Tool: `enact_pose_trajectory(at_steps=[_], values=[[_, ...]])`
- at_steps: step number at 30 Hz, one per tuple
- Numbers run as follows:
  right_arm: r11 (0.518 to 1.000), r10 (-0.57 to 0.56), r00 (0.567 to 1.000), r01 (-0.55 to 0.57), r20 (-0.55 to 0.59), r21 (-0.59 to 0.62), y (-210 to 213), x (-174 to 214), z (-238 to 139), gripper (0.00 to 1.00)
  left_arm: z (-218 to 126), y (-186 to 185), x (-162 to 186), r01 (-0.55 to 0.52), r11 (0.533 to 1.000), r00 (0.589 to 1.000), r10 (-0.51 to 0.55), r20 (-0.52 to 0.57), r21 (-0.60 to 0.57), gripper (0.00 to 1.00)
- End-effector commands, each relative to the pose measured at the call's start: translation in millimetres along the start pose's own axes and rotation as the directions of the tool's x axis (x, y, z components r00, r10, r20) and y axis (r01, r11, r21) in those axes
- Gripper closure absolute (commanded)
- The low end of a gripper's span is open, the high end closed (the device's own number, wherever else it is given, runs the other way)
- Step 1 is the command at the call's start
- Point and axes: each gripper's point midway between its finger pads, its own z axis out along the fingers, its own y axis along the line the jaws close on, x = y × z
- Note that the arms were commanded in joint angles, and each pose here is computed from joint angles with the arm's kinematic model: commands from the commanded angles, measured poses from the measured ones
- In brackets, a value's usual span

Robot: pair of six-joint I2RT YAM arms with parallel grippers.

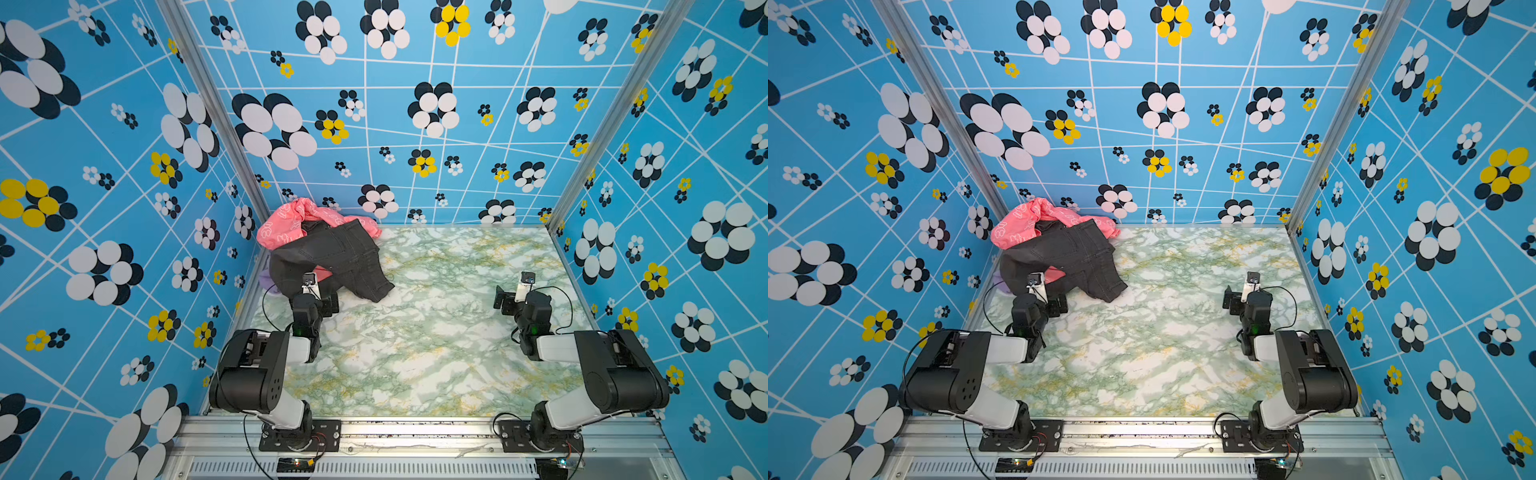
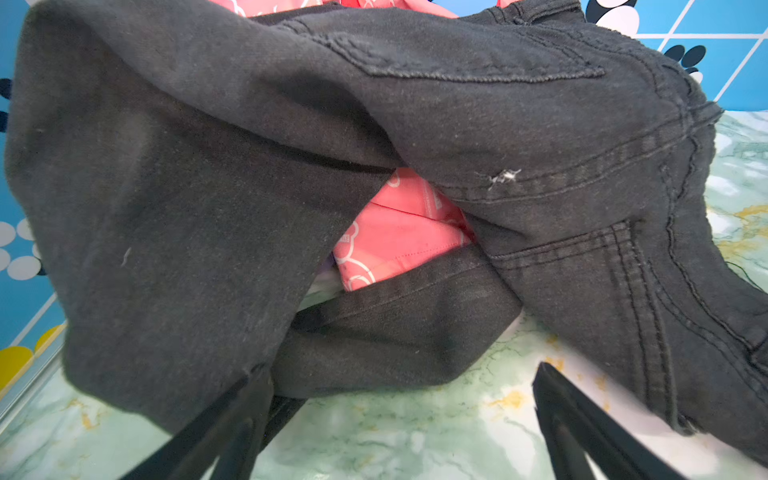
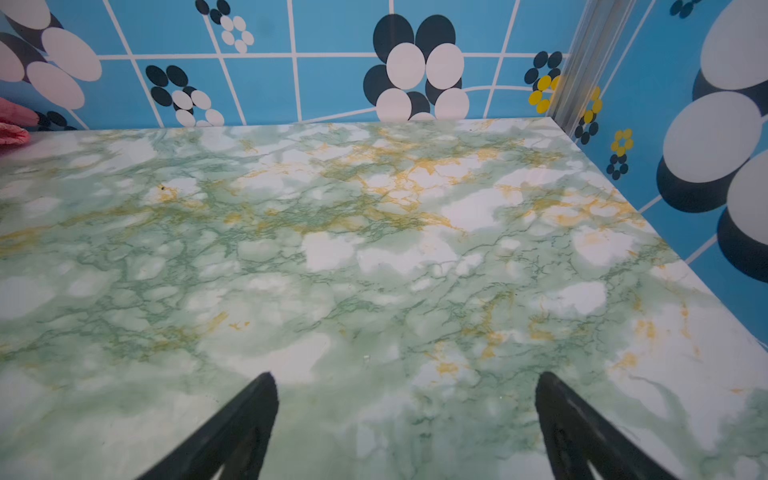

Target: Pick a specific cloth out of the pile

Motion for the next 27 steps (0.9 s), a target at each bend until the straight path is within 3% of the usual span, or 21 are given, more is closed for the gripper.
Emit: enact_pose_trajectory(at_steps=[1, 27], values=[[1.000, -0.004, 1.000, 0.004, -0.003, 0.011, -2.8, -2.1, 1.2, 0.01, 1.1, -4.9, -10.2, -0.036, 0.999, 0.999, 0.036, 0.039, -0.005, 0.01], [1.000, -0.004, 1.000, 0.004, -0.004, 0.011, -2.8, -1.6, 1.5, 0.01, 4.9, -4.3, -8.9, -0.015, 0.999, 1.000, 0.014, 0.018, 0.030, 0.01]])
